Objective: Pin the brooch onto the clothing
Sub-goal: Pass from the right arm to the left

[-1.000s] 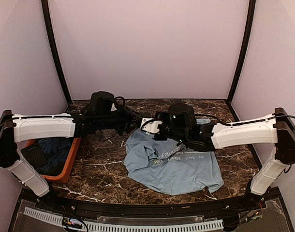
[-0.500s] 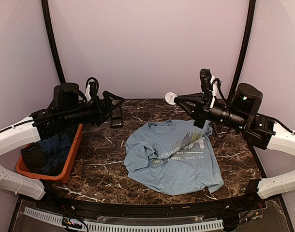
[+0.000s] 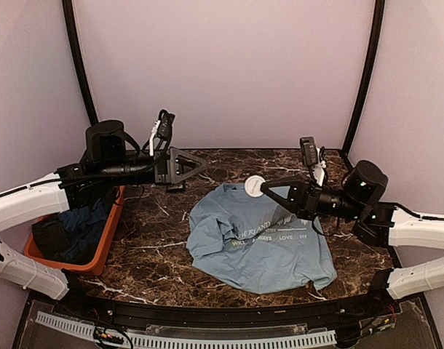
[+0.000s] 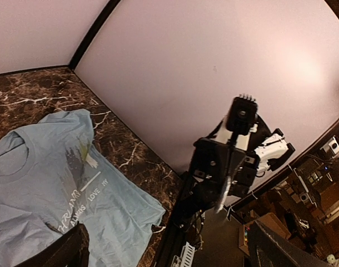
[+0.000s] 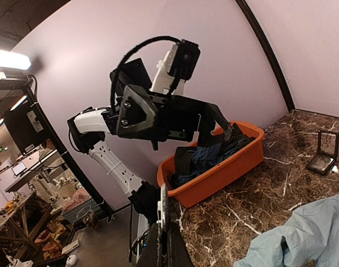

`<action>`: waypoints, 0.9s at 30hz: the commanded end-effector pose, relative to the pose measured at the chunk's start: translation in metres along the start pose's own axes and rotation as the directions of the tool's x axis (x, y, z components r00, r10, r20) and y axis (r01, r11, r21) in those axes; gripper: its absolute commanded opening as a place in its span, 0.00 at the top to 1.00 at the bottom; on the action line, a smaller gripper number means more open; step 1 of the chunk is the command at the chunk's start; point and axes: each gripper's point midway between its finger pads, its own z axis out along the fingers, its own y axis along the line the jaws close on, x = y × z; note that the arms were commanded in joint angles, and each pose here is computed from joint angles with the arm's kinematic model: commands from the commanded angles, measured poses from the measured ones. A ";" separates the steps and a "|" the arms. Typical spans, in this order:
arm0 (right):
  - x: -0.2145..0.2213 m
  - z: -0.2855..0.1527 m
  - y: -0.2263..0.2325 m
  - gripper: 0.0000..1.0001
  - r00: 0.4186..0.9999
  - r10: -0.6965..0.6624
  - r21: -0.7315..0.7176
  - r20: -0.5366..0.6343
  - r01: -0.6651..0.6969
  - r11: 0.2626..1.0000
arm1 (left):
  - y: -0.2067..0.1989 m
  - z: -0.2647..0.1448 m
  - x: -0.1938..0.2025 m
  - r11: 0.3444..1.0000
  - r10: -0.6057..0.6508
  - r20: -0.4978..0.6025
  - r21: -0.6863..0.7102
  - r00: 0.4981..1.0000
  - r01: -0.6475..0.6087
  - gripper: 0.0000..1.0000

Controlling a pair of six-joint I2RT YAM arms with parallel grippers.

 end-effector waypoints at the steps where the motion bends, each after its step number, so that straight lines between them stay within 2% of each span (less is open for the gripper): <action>1: 0.007 0.003 0.005 1.00 0.997 0.076 -0.092 0.017 -0.074 0.993 | -0.049 0.010 0.014 0.969 0.105 -0.017 0.227 0.994 -0.099 0.01; 5: 0.013 0.006 -0.001 1.00 0.996 0.088 -0.090 0.010 -0.087 0.992 | -0.060 0.026 0.029 0.956 0.123 -0.043 0.274 0.992 -0.106 0.05; 9: 0.013 0.007 -0.003 1.00 0.997 0.078 -0.084 0.014 -0.077 0.993 | -0.055 0.040 0.041 0.956 0.113 -0.089 0.281 0.990 -0.084 0.17; 15: 0.018 0.011 -0.007 1.00 0.997 0.083 -0.088 -0.007 -0.083 0.993 | -0.037 0.047 0.053 0.969 0.122 -0.115 0.227 0.986 -0.093 0.20; 27: 0.026 0.017 -0.011 1.00 0.995 0.089 -0.092 -0.044 -0.093 0.991 | -0.038 0.057 0.060 0.962 0.120 -0.151 0.263 0.981 -0.077 0.34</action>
